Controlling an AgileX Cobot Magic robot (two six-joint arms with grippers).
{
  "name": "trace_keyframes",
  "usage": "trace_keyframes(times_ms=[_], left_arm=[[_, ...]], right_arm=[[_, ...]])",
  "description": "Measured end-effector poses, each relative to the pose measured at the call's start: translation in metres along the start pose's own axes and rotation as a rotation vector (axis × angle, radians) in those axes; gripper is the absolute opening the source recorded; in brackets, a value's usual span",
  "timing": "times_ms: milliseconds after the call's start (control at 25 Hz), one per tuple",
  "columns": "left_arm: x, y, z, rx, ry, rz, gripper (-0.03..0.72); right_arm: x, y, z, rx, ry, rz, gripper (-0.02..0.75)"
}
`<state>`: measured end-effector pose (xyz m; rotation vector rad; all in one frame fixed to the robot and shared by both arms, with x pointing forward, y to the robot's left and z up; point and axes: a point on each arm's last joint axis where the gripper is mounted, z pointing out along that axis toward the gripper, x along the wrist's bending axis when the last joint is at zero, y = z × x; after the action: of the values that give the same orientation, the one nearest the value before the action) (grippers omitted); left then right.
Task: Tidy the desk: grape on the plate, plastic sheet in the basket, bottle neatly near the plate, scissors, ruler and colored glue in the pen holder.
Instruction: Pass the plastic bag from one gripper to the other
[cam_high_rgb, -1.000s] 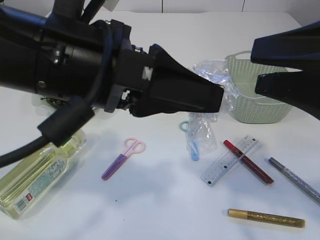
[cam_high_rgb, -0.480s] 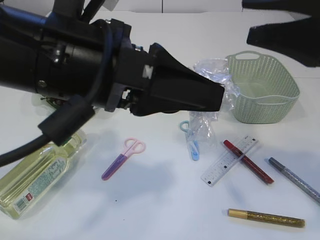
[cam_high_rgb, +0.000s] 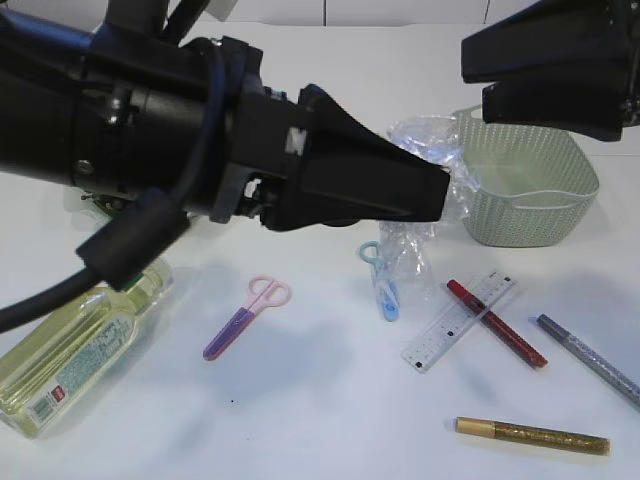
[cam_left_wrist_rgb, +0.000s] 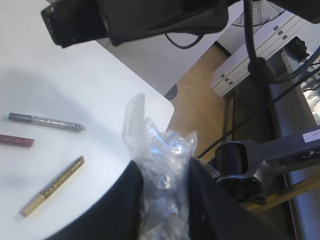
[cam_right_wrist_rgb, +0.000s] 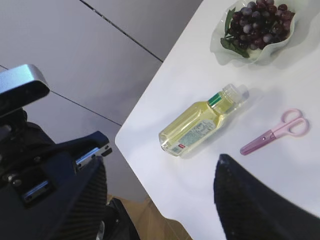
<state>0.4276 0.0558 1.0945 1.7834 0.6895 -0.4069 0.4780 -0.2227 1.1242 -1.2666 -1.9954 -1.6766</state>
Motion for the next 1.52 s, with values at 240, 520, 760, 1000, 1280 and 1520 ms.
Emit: trace_keyframes(times_ms=[240,520,760,1000,1280,1520], left_arm=[[0.0,0.0,0.0,-0.001,0.0,-0.001,0.201],[0.0,0.0,0.0,-0.001,0.0,-0.001,0.201],[0.0,0.0,0.0,-0.001,0.002,0.004,0.201],[0.002,0.002,0.0,-0.022,0.026,0.005,0.201],[0.002,0.006,0.0,-0.068,0.024,-0.011,0.201],[0.002,0.006,0.0,-0.072,0.022,-0.013,0.201]], right_arm=[[0.007,-0.009,0.012,0.098,0.002,-0.054,0.526],[0.015,-0.011,0.013,0.101,0.025,-0.072,0.528],[0.026,-0.011,0.008,0.078,0.033,-0.101,0.528],[0.031,-0.011,0.005,0.072,0.041,-0.097,0.528],[0.035,-0.01,0.007,0.055,0.072,-0.075,0.528],[0.044,-0.014,0.015,0.087,0.116,-0.089,0.528]])
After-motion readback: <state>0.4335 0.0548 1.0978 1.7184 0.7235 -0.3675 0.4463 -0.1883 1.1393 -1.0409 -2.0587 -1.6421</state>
